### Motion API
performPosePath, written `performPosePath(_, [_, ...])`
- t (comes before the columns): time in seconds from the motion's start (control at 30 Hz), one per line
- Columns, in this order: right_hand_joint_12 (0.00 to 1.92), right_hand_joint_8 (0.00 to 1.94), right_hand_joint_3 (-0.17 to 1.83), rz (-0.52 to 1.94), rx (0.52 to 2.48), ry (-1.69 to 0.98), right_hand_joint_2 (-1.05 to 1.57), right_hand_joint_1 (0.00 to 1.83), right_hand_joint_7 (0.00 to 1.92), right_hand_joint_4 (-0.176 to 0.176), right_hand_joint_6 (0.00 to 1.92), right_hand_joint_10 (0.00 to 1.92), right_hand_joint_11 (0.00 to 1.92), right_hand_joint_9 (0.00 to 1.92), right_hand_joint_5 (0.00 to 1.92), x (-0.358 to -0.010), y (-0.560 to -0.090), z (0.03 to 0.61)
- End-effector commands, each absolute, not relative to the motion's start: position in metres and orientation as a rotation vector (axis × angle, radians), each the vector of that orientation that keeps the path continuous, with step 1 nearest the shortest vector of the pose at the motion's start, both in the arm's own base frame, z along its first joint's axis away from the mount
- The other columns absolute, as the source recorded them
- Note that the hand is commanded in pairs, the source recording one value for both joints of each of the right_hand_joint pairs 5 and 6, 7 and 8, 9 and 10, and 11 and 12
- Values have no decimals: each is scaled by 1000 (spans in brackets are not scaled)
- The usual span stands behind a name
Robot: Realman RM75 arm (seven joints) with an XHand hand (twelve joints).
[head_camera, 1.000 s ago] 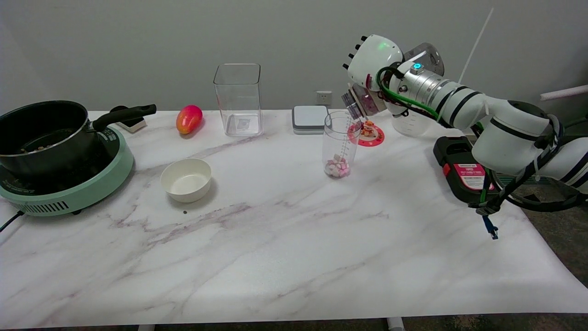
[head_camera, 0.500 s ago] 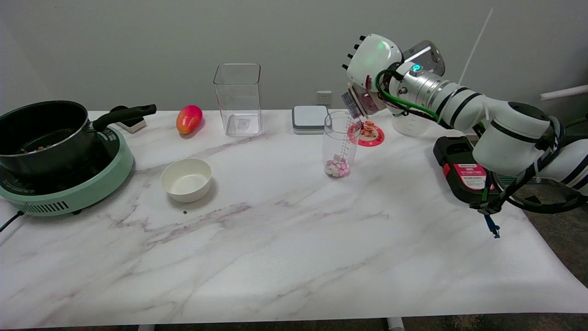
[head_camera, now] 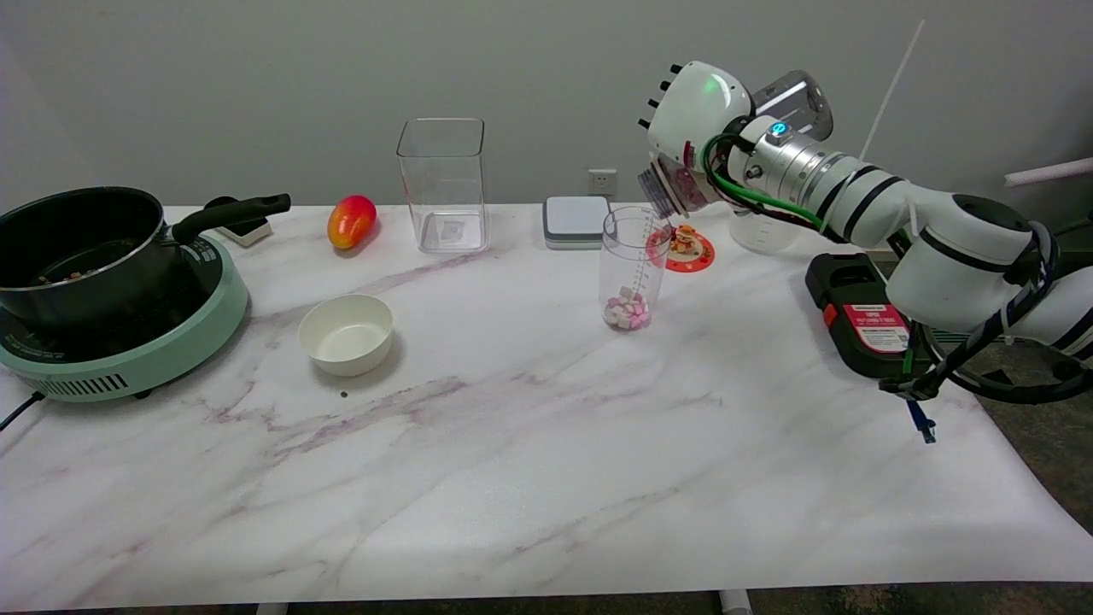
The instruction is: Pour the contents of the bottle into the measuring cup.
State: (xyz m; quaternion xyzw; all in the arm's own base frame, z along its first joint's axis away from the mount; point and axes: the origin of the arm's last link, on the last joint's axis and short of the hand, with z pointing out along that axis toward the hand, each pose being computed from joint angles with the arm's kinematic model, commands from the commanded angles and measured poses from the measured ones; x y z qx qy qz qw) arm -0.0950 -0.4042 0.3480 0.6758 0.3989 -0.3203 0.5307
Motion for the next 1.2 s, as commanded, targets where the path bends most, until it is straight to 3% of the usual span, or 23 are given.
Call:
performPosePath(0.03, [1211, 1608, 419, -752, 1623, 1006, 1226, 1194, 1608, 0, 1493, 1500, 1211, 1500, 1493, -91, -401, 347])
performPosePath(1.2, [1254, 1651, 388, -796, 1680, 1094, 1325, 1186, 1651, 0, 1558, 1524, 1254, 1524, 1558, -88, -395, 336])
